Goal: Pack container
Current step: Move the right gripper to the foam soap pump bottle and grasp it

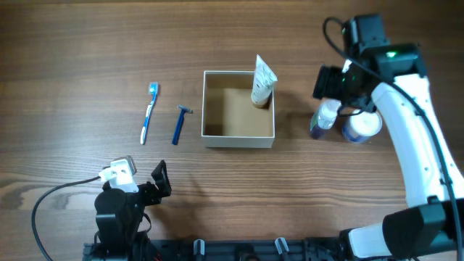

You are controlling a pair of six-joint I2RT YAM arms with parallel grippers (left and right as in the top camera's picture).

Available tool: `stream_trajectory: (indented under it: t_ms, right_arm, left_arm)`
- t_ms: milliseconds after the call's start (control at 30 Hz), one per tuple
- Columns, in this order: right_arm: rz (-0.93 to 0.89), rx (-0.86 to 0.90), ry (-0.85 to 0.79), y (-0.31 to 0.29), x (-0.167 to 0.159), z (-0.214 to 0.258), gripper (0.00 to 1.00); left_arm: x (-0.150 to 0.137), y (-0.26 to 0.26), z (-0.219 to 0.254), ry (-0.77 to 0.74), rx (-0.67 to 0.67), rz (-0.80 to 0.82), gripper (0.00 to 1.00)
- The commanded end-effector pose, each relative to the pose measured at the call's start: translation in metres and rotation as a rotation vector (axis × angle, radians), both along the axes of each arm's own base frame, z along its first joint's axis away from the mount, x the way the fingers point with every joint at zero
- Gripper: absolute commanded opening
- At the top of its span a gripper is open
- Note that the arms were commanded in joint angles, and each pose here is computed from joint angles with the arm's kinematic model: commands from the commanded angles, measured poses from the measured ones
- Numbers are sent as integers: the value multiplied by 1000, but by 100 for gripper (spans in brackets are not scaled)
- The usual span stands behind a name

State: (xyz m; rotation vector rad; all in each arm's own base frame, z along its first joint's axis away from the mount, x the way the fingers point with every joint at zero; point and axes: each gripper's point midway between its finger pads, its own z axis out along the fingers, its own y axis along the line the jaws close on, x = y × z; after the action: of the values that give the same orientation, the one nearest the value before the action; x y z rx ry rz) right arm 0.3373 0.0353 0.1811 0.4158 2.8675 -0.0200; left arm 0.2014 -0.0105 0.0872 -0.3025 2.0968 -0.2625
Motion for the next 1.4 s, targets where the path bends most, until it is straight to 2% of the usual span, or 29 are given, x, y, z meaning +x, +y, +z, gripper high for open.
stream_trajectory:
  t_ms: [0,267,567,667,767,967,1200,1367]
  right_arm:
    - [-41,42,53,6,-6,-31,83]
    - [-38,48,31,8,-1,-61,76]
    - [-64,-8,-5,-3,5,-72,75]
    - [-77,-4,-12,-3,6,-75,66]
    - [-76,-3,-17,-3,7,-77,65]
    - [-74,-6,-9,-3,5,-78,53]
    - [-51,-20,-8,-4,5,-77,28]
    - [-5,-30,-55,-5,10,-61,27]
  left_arm:
    - [0,-3,1,-9,-3,-14,100]
    - [0,-3,1,-9,-3,-14,100]
    - [0,-3,1,-9,-3,-14,100]
    - [0,-3,1,-9,-3,-14,100]
    - [0,-3,1,-9,-3,-14,100]
    - [0,-3,1,-9,-3,-14,100]
    - [0,-3,1,-9,-3,-14,100]
    - [0,-3,1,-9,-3,-14,100]
